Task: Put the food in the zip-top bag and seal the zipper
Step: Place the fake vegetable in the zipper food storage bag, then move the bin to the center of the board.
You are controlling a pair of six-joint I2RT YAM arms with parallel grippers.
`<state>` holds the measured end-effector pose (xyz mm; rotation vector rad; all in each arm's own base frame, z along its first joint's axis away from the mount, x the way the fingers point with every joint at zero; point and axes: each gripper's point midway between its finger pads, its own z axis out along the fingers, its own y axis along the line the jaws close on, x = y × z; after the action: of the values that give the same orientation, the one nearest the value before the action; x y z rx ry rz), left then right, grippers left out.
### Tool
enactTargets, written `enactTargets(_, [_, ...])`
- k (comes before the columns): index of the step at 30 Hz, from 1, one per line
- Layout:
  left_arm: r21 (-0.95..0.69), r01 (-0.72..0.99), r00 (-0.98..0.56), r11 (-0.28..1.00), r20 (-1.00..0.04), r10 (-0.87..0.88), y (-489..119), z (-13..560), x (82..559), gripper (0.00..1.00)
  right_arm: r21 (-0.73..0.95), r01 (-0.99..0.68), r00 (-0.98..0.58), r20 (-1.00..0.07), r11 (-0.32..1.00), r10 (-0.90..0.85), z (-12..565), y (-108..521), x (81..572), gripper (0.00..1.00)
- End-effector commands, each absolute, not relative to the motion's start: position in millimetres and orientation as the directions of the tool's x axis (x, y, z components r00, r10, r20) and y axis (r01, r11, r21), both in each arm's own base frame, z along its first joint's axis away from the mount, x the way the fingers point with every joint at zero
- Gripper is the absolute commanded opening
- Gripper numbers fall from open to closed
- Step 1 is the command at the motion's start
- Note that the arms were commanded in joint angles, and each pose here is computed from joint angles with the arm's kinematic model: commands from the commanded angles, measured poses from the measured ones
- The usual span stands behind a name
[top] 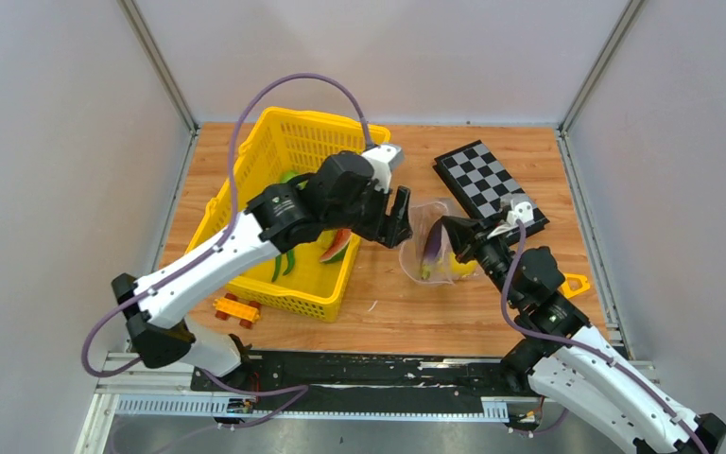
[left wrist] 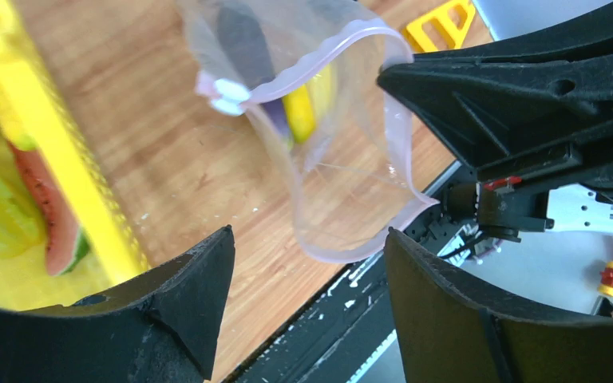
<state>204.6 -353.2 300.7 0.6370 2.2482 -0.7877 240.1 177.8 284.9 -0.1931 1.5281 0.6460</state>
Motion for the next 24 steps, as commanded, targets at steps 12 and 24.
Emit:
enactTargets(12, [-0.111,0.460,-0.442,0.881,-0.889,0.118,-195,342,216,1.00,0.271,-0.446,-0.073,-0.961,0.853,0.267,290,163,241,0.00])
enactTargets(24, [-0.169,0.358,-0.632,0.918,-0.767,0.105,-166,283,218,1.00,0.129,-0.438,-0.113,-0.990,0.889,0.087,282,172,259,0.00])
